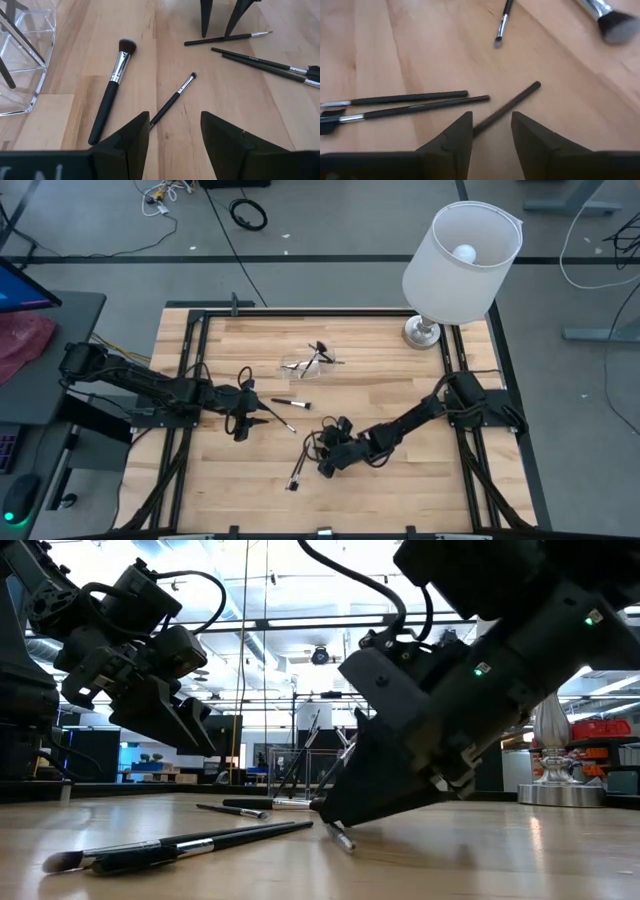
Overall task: Put items in baskets/containers
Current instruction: Put the black liner brush into the transparent organizer
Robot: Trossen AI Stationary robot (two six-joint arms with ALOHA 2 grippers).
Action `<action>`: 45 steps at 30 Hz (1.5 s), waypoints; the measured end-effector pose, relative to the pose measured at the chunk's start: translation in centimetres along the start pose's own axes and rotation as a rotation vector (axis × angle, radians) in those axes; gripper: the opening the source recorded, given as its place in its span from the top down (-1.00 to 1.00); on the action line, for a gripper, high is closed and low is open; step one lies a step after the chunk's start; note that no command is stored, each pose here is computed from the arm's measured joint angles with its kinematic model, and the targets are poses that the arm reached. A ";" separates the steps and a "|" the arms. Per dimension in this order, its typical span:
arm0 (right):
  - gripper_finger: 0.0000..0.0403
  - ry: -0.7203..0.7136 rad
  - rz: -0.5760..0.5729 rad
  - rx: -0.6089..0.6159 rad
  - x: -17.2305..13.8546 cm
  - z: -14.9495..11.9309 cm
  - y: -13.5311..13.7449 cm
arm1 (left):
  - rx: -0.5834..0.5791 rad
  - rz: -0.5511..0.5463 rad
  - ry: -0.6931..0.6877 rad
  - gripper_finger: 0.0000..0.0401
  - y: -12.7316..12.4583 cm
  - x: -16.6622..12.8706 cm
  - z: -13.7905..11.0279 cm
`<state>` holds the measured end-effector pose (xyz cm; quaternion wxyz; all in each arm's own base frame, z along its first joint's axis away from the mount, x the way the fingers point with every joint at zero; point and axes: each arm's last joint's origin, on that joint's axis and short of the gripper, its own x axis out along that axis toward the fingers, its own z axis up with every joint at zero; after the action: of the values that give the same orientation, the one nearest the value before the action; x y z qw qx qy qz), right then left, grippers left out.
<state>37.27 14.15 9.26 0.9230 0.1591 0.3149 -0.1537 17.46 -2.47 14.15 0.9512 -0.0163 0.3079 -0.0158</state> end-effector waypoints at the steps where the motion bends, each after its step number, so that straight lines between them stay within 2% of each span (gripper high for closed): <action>1: 0.28 -0.005 0.000 -0.012 0.1 0.1 -0.1 | -0.001 0.001 0.000 0.10 0.0 0.0 0.0; 5: 0.28 -0.019 0.000 -0.050 0.3 0.4 -0.3 | 0.000 0.000 0.000 0.10 0.0 0.0 0.0; 10: 0.29 0.056 -0.067 -0.144 0.2 0.0 -1.0 | 0.000 0.000 0.003 0.10 0.0 0.0 0.0; 13: 0.32 0.105 -0.095 -0.155 0.2 -0.2 -1.5 | 0.000 0.001 0.004 0.10 0.0 0.0 0.0; 19: 0.41 0.135 -0.082 -0.213 0.5 0.0 -2.1 | -0.007 0.001 0.005 0.10 0.0 0.0 0.0; 24: 0.40 0.137 -0.056 -0.260 -0.1 1.1 -2.4 | -0.007 0.001 0.005 0.10 0.0 0.0 -0.1; 32: 0.25 0.068 -0.026 -0.322 -4.7 5.0 -1.9 | -0.007 0.001 0.007 0.10 0.0 0.0 -0.1; 37: 0.22 0.094 -0.033 -0.253 -8.2 6.2 -2.0 | -0.008 0.001 0.007 0.10 0.0 0.0 -0.1; 41: 0.22 0.137 -0.134 -0.242 -10.1 4.6 -2.0 | -0.009 0.001 0.007 0.10 0.0 0.0 -0.1; 45: 0.23 0.041 -0.288 -0.237 -12.0 3.0 -1.4 | -0.009 0.001 0.006 0.10 0.0 0.0 -0.1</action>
<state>29.30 13.94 18.85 0.8972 0.0054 0.3689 -0.2428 17.42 -2.46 14.10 0.9501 -0.0205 0.3108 -0.0139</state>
